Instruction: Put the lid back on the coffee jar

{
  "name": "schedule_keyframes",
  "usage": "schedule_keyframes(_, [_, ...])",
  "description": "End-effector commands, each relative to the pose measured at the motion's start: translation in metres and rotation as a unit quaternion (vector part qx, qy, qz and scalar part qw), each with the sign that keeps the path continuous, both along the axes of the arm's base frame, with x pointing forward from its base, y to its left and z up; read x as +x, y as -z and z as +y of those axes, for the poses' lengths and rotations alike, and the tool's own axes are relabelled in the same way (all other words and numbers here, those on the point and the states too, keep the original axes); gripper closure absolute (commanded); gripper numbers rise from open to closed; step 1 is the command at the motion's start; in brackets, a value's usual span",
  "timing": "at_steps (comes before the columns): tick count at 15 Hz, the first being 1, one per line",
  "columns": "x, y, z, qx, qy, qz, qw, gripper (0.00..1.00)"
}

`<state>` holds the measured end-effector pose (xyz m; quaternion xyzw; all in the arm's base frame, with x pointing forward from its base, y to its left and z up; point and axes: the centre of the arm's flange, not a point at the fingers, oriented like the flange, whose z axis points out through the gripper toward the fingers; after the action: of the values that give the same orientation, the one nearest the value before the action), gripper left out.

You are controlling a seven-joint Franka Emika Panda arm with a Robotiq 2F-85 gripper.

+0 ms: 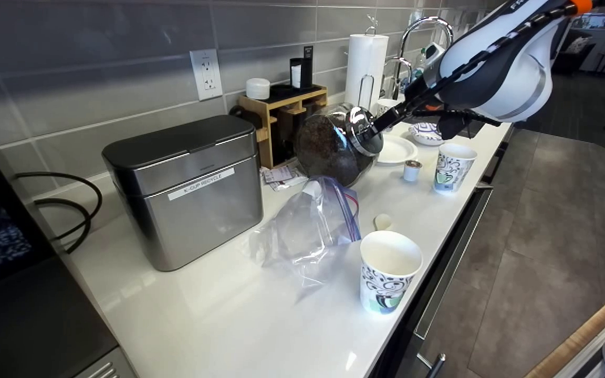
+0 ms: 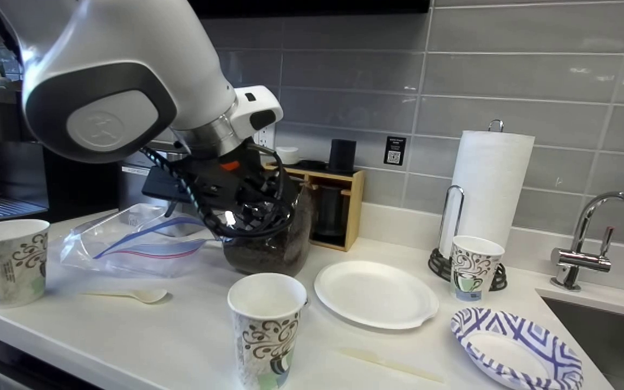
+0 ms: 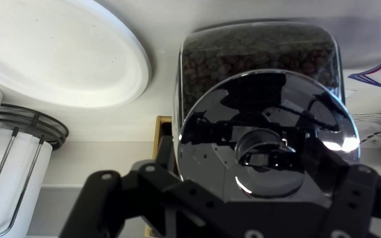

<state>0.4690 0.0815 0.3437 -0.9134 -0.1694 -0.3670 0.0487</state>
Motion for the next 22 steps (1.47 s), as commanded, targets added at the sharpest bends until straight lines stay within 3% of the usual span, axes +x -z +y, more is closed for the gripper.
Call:
schedule_keyframes(1, [-0.013, -0.021, -0.005, 0.013, -0.022, 0.013, 0.9996, 0.00])
schedule_keyframes(7, [-0.015, -0.031, -0.011, -0.008, 0.004, 0.023, 0.9997, 0.00])
schedule_keyframes(22, [-0.019, -0.046, -0.007, -0.002, -0.015, 0.043, 0.9989, 0.00])
